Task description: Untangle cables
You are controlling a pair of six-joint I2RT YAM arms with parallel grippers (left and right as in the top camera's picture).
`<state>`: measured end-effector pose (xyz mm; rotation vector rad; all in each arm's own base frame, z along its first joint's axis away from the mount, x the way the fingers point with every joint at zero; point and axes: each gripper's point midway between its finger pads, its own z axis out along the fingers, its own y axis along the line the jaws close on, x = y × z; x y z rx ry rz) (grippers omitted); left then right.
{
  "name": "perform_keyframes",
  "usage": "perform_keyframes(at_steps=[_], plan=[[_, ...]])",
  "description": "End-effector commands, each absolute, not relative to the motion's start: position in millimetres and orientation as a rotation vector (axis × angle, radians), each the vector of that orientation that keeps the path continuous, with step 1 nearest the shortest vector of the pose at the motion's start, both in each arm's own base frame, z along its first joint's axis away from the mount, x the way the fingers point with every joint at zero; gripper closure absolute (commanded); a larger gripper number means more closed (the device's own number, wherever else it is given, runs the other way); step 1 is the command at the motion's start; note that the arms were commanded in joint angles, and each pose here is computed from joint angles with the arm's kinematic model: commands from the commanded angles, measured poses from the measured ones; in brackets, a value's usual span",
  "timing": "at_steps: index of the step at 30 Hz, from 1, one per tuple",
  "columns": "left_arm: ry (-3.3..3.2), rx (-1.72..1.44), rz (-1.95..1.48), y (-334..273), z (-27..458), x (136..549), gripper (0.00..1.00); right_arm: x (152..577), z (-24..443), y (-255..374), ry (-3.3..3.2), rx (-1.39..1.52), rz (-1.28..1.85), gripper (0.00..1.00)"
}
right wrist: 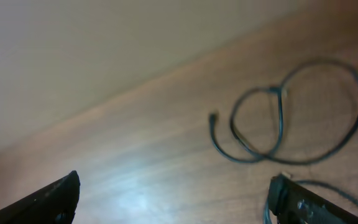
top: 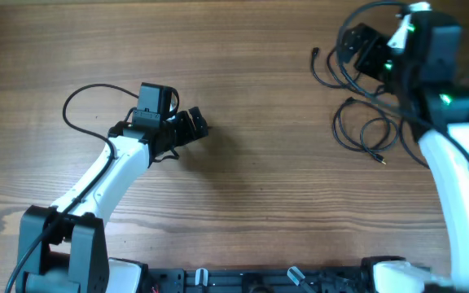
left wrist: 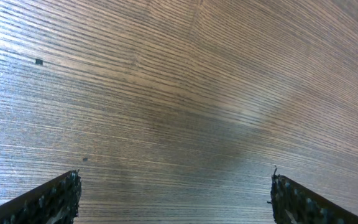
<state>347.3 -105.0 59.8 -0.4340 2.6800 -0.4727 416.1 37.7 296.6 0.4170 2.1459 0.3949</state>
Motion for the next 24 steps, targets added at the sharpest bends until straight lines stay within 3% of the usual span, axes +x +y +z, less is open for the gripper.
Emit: perform_keyframes(at_steps=[1, 6, 13, 18, 24], plan=[[2.682, -0.433, -0.450, -101.5, 57.5, 348.3, 0.00, 393.7, 342.4, 37.6, 2.033, 0.373, 0.416, 0.00], [2.682, -0.433, -0.450, -101.5, 57.5, 348.3, 0.00, 351.0, 399.8, 30.7, 1.870, 0.349, 0.416, 0.00], [2.682, -0.433, -0.450, -101.5, 57.5, 348.3, 0.00, 287.4, 437.8, -0.6, 1.726, 0.436, 0.291, 0.00], [2.682, -0.433, -0.450, -101.5, 57.5, 348.3, 0.00, 248.4, 434.9, -21.9, 1.666, 0.508, 0.202, 0.00], [2.682, -0.433, -0.450, -101.5, 57.5, 348.3, 0.00, 221.8, 399.6, -24.5, 1.601, 0.505, 0.216, 0.00]])
